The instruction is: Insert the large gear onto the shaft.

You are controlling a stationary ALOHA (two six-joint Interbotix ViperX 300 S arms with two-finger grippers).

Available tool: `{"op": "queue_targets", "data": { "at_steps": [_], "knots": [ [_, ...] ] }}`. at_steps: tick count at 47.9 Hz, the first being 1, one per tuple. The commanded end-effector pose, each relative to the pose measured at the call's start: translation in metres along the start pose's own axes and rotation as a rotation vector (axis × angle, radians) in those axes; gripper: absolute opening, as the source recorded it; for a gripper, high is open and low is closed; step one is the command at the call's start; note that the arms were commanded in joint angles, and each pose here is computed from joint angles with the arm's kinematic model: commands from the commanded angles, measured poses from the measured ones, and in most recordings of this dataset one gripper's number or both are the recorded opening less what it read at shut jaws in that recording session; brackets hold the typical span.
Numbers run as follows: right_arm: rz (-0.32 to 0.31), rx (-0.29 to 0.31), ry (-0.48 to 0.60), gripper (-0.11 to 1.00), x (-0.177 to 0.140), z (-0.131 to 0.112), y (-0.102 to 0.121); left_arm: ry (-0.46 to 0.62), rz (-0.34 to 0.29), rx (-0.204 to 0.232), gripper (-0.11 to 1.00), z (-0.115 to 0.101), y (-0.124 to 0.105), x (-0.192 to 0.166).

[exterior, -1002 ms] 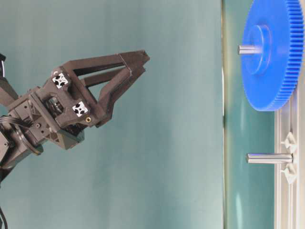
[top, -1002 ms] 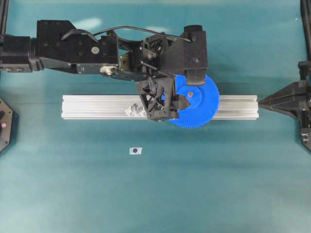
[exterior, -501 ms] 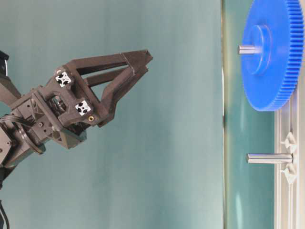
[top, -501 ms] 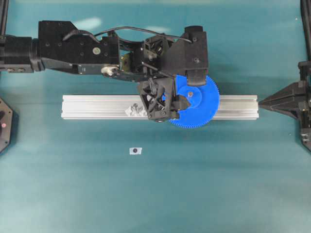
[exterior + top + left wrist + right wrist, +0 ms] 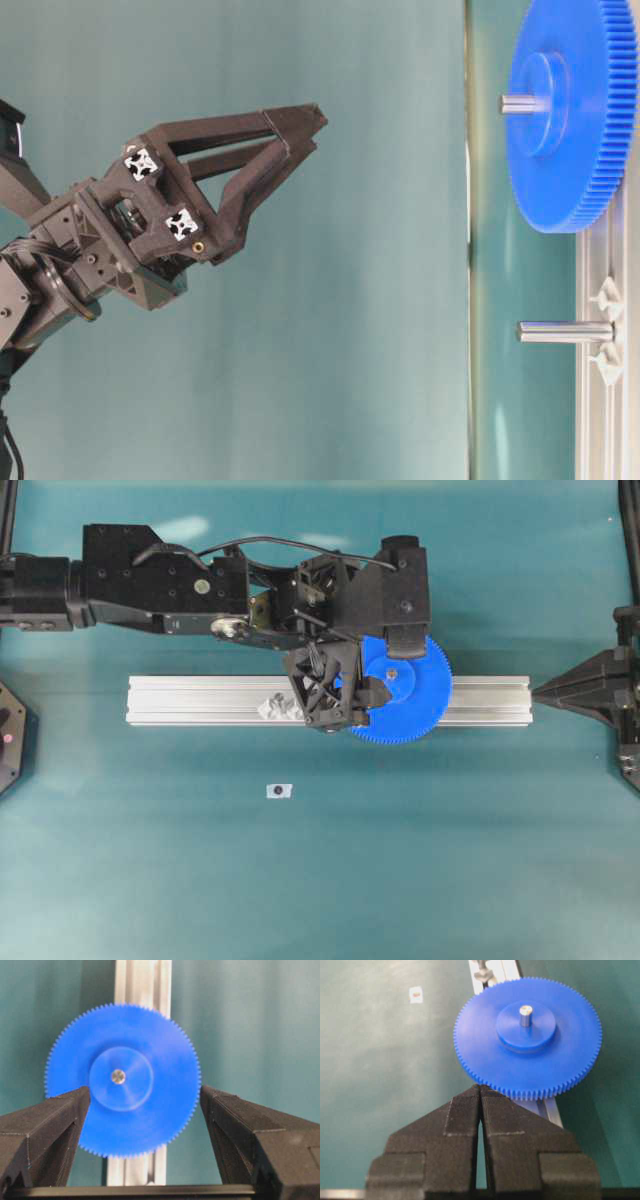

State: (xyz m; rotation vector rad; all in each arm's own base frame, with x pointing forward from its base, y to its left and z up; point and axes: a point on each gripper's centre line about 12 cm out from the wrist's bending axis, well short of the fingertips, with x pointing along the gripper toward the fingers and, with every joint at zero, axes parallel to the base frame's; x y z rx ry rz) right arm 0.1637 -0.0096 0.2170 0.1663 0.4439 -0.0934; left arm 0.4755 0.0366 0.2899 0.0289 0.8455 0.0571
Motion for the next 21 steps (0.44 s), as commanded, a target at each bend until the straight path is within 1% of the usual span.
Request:
{"op": "queue_targets", "data": {
  "at_steps": [1,21],
  "knots": [
    [0.000,-0.007,-0.011,0.05,0.0003,0.0035,0.0003,-0.047,0.004,0.001,0.85,0.0124,0.0004,-0.0137],
    [0.000,-0.005,-0.009,0.05,0.0005,0.0034,0.0003,-0.048,0.003,0.002,0.85,0.0124,-0.0003,-0.0137]
  ]
}}
